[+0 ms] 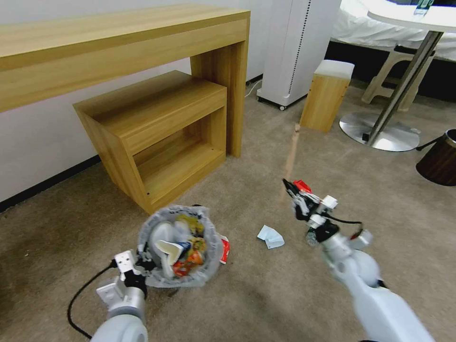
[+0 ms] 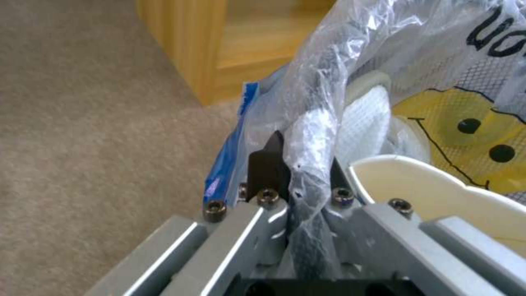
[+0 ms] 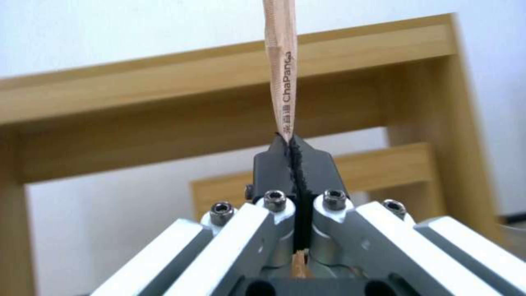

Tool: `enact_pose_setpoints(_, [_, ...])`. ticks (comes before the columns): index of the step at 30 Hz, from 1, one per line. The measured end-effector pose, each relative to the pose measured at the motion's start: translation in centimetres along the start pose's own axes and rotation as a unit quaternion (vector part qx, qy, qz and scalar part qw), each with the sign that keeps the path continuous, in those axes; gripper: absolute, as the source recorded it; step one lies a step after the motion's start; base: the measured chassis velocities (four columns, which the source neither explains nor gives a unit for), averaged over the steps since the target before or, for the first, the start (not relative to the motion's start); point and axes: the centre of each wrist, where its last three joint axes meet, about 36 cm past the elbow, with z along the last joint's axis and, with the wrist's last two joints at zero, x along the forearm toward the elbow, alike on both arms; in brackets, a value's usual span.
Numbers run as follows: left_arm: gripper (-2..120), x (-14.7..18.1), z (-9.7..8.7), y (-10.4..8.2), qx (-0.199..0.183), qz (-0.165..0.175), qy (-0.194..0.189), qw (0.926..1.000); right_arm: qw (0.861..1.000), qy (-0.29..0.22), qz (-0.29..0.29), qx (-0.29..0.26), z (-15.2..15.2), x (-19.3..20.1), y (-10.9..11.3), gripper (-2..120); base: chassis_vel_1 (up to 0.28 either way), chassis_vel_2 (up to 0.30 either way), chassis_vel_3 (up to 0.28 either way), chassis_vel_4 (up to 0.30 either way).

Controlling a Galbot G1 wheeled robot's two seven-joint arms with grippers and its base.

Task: Pick up the trash bin and place the garbage on the floor into it.

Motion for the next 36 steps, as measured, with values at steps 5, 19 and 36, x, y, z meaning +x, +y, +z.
enact_pose_setpoints(5, [1, 0.1, 0.4, -1.5, -0.008, 0.014, 0.002, 0.9999, 0.999, 0.006, -0.038, -0.011, 2.5, -2.6, 2.4, 0, 0.0, 0.0, 0.0, 0.0])
enact_pose_setpoints(19, [1, -0.3, 0.6, -3.1, 0.002, 0.031, 0.008, 0.9995, 0.995, 0.064, -0.076, -0.014, 9.2, -1.5, 5.0, 0, 0.0, 0.0, 0.0, 0.0])
enact_pose_setpoints(36, [1, 0.3, -0.2, -3.4, 0.008, 0.038, -0.001, 0.9993, 0.989, 0.103, -0.109, 0.014, 10.4, -0.1, 4.8, 9, 0.0, 0.0, 0.0, 0.0])
